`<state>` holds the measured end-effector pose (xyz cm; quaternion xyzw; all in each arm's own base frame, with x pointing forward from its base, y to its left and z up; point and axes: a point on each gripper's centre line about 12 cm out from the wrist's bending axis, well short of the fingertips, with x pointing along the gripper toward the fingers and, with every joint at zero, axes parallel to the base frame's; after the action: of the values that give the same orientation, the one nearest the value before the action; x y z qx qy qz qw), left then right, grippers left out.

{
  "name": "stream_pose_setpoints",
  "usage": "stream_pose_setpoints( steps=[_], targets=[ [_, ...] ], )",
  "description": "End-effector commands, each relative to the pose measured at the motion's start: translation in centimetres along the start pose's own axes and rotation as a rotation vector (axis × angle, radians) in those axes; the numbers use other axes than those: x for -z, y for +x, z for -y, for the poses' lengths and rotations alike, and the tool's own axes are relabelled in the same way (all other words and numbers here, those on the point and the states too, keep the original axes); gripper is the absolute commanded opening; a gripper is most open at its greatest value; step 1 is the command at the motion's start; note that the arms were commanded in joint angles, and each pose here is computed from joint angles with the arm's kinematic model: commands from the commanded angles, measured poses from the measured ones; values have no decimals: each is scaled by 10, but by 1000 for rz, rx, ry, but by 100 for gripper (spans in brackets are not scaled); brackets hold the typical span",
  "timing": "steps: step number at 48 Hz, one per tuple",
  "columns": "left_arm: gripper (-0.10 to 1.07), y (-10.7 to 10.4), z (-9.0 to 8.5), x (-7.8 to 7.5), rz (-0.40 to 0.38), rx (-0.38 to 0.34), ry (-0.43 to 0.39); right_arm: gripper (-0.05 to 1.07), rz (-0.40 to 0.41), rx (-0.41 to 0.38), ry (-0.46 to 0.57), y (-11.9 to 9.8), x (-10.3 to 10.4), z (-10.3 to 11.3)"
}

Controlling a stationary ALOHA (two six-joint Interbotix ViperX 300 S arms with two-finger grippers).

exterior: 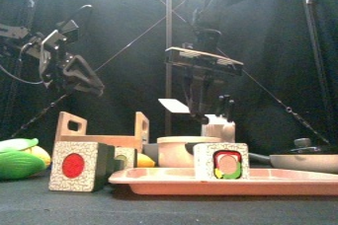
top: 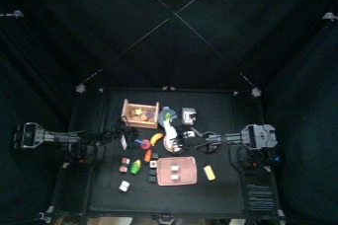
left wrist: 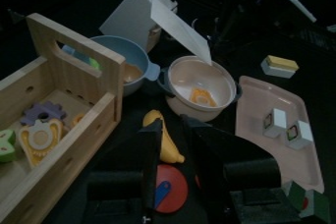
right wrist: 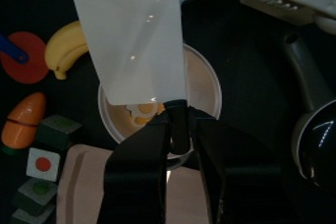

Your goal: Grab cleaver with other hand

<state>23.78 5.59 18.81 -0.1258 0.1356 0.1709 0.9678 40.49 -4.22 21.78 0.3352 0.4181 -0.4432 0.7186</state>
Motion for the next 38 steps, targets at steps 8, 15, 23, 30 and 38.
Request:
stream_pose_setpoints(
  steps=[8,15,23,30,38],
  targets=[
    [67,8,26,-32,118,73,-9,54,120,-108,-116,-54,-2,4],
    [68,21,39,-55,199,91,-64,54,225,-170,-198,-70,0,6],
    [75,39,48,-71,225,96,-132,54,235,-181,-231,-63,6,12],
    [88,53,54,-71,224,94,-133,54,238,-163,-247,-58,8,16],
    [93,68,60,-79,281,86,-157,54,243,-161,-257,-57,8,16]
  ],
)
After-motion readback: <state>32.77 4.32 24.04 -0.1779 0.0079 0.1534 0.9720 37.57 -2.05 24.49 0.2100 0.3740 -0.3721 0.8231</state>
